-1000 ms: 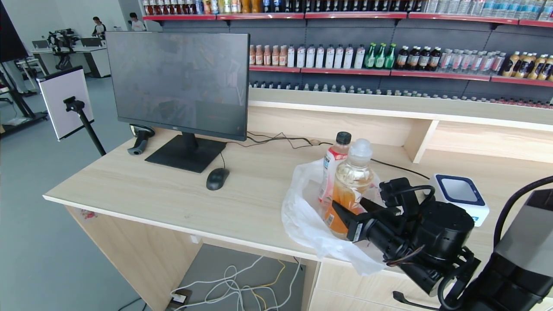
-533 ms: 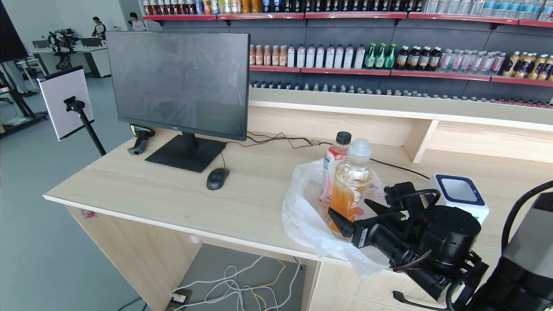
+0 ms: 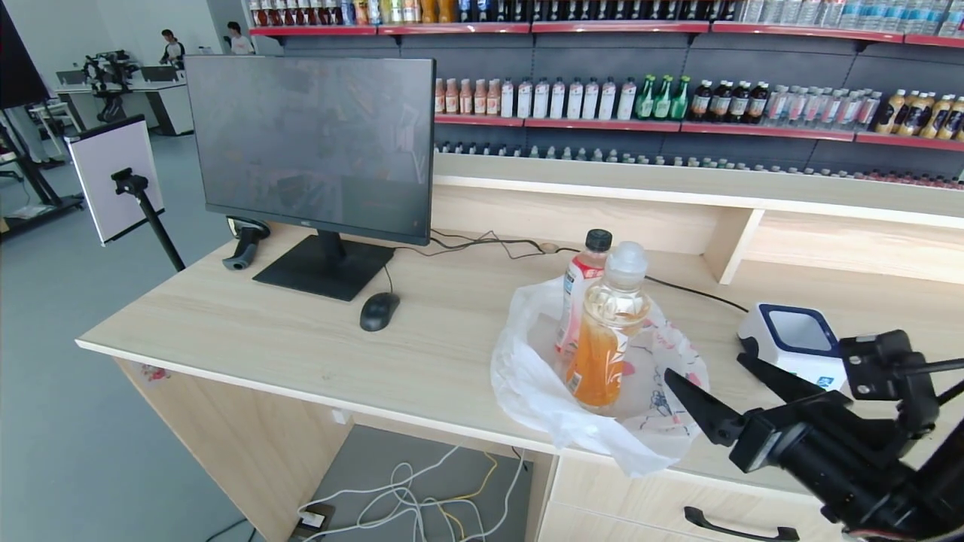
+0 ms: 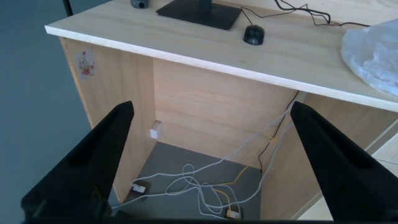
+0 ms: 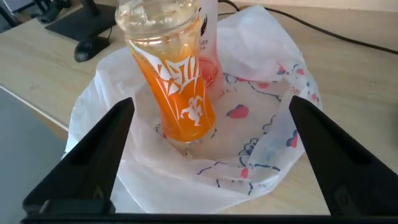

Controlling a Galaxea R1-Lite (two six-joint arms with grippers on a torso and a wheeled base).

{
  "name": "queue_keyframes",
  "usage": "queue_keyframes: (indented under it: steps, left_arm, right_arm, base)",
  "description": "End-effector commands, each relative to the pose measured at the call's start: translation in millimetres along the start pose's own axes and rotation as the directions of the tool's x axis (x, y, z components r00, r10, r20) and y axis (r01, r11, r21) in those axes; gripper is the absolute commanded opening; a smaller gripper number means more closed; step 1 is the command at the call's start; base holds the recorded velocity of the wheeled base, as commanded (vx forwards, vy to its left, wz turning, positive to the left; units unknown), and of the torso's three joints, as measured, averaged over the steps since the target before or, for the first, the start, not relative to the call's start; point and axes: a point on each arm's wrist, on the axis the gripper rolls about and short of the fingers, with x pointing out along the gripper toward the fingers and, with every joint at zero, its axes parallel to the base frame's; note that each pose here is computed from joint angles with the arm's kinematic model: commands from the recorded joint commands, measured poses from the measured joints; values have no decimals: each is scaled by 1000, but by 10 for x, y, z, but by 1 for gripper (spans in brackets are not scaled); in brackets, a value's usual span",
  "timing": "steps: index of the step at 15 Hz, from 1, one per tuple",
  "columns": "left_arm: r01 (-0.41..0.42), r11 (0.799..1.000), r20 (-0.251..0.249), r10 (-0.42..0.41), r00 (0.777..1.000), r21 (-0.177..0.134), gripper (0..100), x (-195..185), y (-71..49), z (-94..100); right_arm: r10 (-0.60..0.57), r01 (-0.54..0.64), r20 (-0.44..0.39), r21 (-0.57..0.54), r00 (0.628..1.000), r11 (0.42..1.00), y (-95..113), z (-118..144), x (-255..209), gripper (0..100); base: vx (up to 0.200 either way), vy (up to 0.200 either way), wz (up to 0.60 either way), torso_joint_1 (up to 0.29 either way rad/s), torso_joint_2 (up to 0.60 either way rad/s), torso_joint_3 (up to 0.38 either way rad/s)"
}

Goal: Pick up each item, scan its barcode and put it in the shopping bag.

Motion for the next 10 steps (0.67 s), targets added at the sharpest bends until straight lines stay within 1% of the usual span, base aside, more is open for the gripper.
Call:
queue_keyframes:
  steps: [1,2,3,4,5,6,7,8,9,10]
  left_arm:
    - [0,1000,1,0,1000,-1,100,0,0,0]
    - [0,1000,1,0,1000,-1,100,0,0,0]
    - [0,1000,1,0,1000,-1,100,0,0,0]
    - [0,1000,1,0,1000,-1,100,0,0,0]
    - [0,1000,1,0,1000,-1,100,0,0,0]
    - [0,1000,1,0,1000,1,100,0,0,0]
    - [0,1000,1,0,1000,-1,100,0,0,0]
    - [0,1000,1,0,1000,-1,100,0,0,0]
    - [0,1000,1,0,1000,-2,100,0,0,0]
    - [0,1000,1,0,1000,-2,100,0,0,0]
  right_arm:
    - [-7,0,206,36,979,999,-92,413,-706,100]
    - [-4,4,161,5,987,1000,-130,377,-903,100]
    - [6,-3,81,-39,997,999,-172,273,-1112,100]
    - [60,-61,-11,-96,998,994,-214,112,-1365,100]
    - [140,-151,-84,-139,987,979,-264,-57,-1579,100]
    - [184,-202,-116,-161,976,966,-323,-184,-1724,100]
    - [222,-243,-128,-182,967,953,-415,-351,-1898,100]
    - [230,-241,-80,-172,970,955,-455,-385,-1979,100]
    - [232,-240,-68,-168,970,956,-460,-380,-1993,100]
    - [268,-273,-48,-162,962,948,-465,-391,-2020,100]
  base:
    - [0,0,0,0,0,0]
    - [0,0,0,0,0,0]
    - [0,0,0,0,0,0]
    - [0,0,0,0,0,0]
    - [0,0,0,0,0,0]
    - [0,0,0,0,0,0]
    - [0,0,0,0,0,0]
    - [0,0,0,0,0,0]
    - [0,0,0,0,0,0]
    - [0,0,0,0,0,0]
